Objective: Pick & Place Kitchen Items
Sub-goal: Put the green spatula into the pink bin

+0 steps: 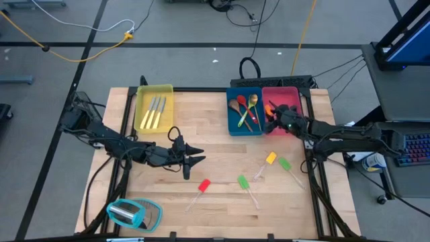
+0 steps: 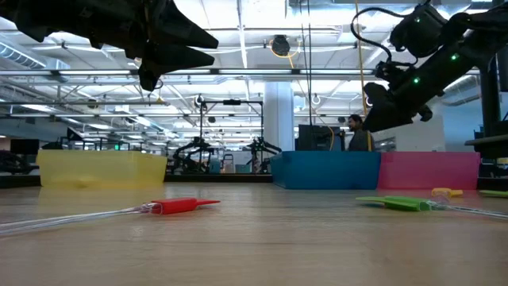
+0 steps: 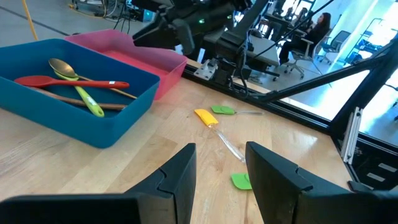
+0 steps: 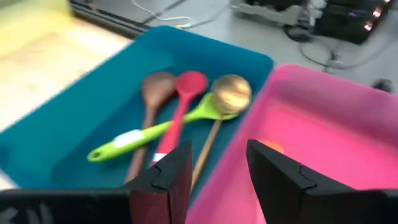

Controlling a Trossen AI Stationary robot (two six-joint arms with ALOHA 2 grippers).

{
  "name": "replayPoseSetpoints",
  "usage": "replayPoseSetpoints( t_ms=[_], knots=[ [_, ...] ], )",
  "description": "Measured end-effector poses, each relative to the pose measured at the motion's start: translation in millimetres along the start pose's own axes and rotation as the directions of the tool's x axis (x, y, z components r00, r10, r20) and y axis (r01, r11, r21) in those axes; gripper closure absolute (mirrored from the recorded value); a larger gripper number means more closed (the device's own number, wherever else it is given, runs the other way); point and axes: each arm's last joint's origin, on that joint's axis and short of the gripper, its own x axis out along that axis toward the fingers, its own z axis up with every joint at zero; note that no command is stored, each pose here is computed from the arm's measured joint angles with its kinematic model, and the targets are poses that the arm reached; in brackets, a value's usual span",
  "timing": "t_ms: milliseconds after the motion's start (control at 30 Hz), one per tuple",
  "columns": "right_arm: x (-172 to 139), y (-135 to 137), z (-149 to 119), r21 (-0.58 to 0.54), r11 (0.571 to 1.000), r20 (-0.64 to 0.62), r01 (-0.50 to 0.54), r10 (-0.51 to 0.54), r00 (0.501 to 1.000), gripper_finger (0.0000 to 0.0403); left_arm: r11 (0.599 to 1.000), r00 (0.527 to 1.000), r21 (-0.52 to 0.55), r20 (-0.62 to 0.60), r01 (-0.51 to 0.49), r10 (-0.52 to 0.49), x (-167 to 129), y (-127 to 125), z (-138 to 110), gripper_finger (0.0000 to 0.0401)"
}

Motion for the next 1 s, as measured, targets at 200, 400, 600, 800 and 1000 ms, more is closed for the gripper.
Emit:
replayPoseSetpoints(
  t_ms=[200, 400, 600, 800, 1000],
  knots=[
    [-6.5, 12.1, -4.3, -0.017, 0.996, -0.010, -0.083, 0.083, 0.997, 0.0259, 1.000, 1.000, 0.000, 0.000, 0.000, 0.000, 0.0, 0.0, 0.0, 0.0256],
    [-15.1, 25.0, -10.4, -0.002, 0.986, -0.028, -0.167, 0.167, 0.986, 0.0260, 1.000, 1.000, 0.000, 0.000, 0.000, 0.000, 0.0, 0.0, 0.0, 0.0256],
    [-25.7, 38.8, -17.5, 0.009, 0.953, -0.074, -0.303, 0.303, 0.950, 0.0261, 1.000, 1.000, 0.000, 0.000, 0.001, -0.001, 0.0, -0.1, 0.0, 0.0256],
    [-44.1, 56.9, -29.3, -0.045, 0.854, -0.170, -0.518, 0.504, 0.847, 0.0261, 1.000, 1.000, 0.000, 0.000, 0.000, 0.000, 0.0, 0.0, 0.0, 0.0256],
    [-68.2, 71.7, -43.1, -0.033, 0.772, -0.223, -0.635, 0.613, 0.758, 0.0262, 1.000, 1.000, 0.000, 0.000, 0.000, 0.000, 0.0, 0.0, -0.1, 0.0256]
  ],
)
